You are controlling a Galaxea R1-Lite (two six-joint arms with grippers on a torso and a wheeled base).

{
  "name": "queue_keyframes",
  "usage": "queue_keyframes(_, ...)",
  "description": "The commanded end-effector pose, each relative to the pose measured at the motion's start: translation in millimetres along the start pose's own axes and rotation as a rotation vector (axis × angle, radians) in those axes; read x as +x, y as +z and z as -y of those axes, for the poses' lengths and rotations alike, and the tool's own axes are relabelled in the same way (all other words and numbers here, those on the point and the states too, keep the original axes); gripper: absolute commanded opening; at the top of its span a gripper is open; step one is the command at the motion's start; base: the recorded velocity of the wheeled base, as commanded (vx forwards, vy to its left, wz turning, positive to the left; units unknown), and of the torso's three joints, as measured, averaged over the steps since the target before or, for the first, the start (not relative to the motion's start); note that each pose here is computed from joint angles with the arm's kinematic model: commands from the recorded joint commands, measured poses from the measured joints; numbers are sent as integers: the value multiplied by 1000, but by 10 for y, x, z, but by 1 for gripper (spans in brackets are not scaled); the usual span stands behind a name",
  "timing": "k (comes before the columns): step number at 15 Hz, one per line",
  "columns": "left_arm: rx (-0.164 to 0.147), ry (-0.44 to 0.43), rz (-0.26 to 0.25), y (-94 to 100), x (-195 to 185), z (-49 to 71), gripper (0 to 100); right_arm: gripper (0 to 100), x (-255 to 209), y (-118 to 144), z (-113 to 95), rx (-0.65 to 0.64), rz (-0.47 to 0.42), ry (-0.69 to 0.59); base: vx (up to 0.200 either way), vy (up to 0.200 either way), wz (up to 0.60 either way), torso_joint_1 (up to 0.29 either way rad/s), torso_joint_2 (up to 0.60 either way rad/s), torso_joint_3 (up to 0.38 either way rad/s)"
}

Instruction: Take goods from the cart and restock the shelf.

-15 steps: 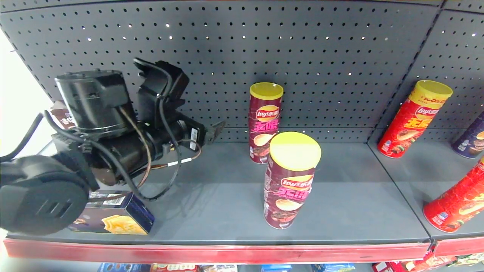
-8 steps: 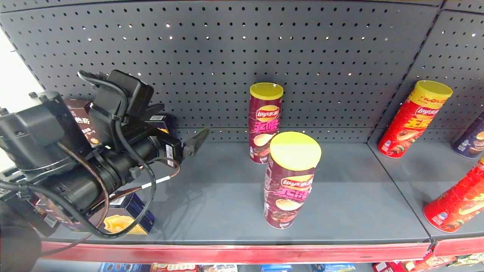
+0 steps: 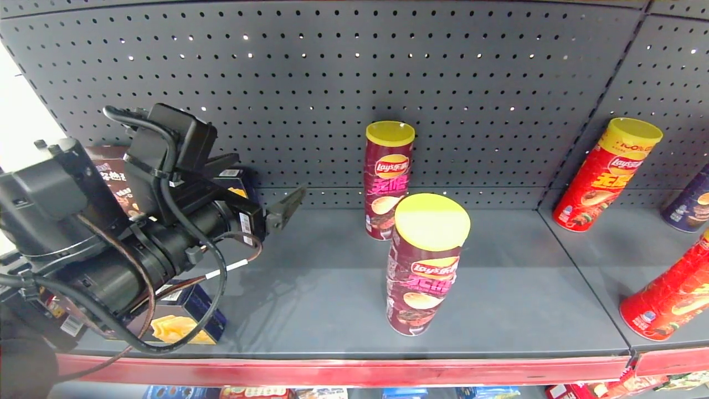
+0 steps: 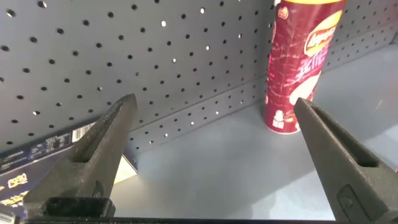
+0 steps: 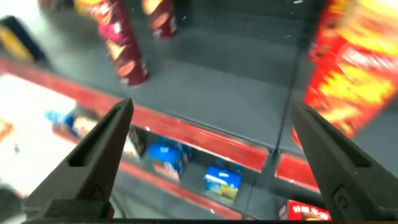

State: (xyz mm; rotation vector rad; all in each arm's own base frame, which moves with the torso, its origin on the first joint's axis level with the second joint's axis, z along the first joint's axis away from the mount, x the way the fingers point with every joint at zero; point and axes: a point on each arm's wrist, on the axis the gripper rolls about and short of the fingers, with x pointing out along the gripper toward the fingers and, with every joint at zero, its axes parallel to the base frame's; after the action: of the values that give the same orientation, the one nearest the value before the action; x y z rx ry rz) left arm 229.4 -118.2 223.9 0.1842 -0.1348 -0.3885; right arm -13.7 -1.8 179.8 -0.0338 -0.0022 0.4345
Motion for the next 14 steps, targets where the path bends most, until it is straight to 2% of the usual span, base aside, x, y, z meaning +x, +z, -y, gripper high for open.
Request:
queue_keyframes(1, 2, -4, -20, -57, 43, 17, 100, 100, 455, 267, 33, -59, -174, 122, 0, 0, 0, 0, 0, 0)
queue_keyframes(4, 7, -7, -25, -105, 76, 30, 100, 100, 826, 267, -30, -134, -307, 263, 0, 0, 0, 0, 0, 0)
queue_keyframes(6, 8, -6, -27, -113, 82, 28, 100, 100, 1066, 210, -107, -162, -379, 276, 0, 0, 0, 0, 0, 0)
queue_keyframes(9, 9, -3, -28, -117, 81, 21, 100, 100, 1460, 171, -223, -185, -383, 230, 0, 0, 0, 0, 0, 0)
queue_keyframes(11, 11, -5, -32, -129, 89, 28, 100, 100, 1826, 127, -287, -196, -362, 143, 0, 0, 0, 0, 0, 0)
queue_keyframes(14, 11, -5, -32, -146, 82, 31, 100, 100, 2014, 24, -387, -193, -394, 147, 0, 0, 0, 0, 0, 0)
